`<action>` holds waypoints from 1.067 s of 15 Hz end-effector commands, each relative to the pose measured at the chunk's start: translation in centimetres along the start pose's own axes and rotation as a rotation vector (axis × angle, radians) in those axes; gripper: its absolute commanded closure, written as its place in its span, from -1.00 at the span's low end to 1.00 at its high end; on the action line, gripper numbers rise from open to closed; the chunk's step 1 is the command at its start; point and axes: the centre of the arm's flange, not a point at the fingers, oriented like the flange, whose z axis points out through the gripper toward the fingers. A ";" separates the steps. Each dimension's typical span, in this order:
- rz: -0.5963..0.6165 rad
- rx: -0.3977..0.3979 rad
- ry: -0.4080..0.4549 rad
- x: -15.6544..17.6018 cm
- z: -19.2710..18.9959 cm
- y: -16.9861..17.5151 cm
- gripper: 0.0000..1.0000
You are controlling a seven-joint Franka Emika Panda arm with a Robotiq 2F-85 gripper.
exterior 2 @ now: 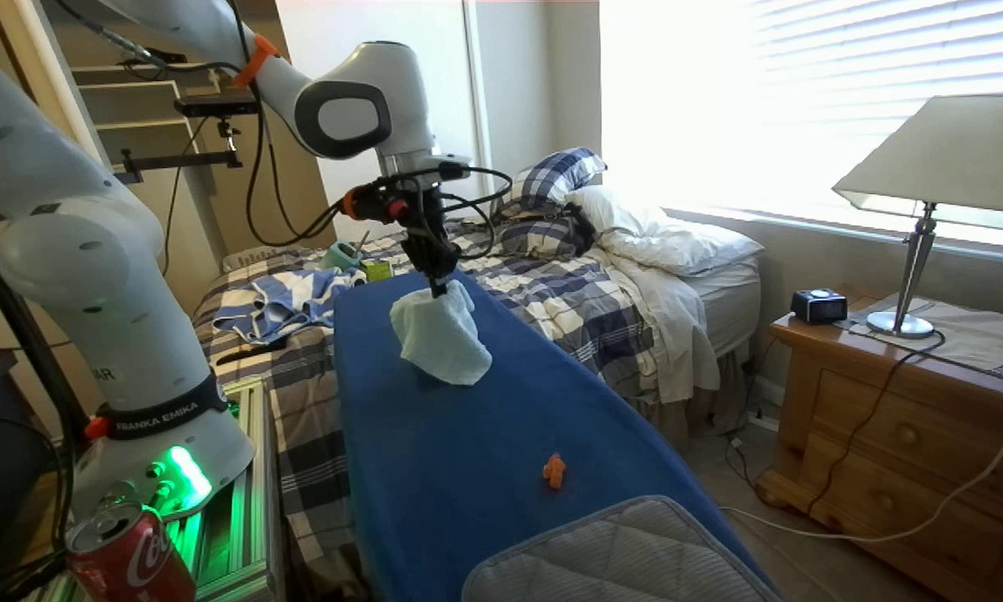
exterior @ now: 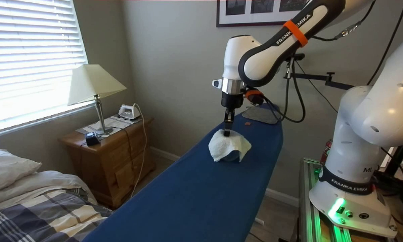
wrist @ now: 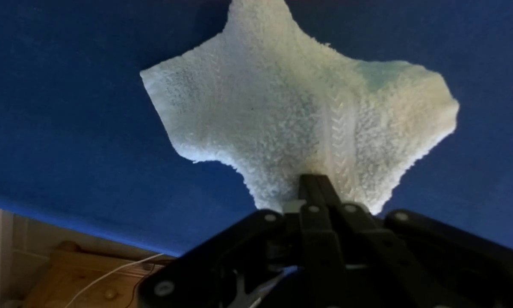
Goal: Put the light blue cloth on the glass cup and then put the orange object on the light blue cloth
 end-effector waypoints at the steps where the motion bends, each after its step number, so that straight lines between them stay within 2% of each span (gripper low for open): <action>1: -0.017 0.006 0.005 -1.0 -1.0 -0.1 0.93; 6: -0.019 0.029 -0.063 -1.5 2.0 -0.1 0.93; 12: -0.057 0.025 -0.074 -1.4 4.9 0.4 0.92; 16: -0.080 0.027 -0.067 -1.2 5.5 0.5 0.94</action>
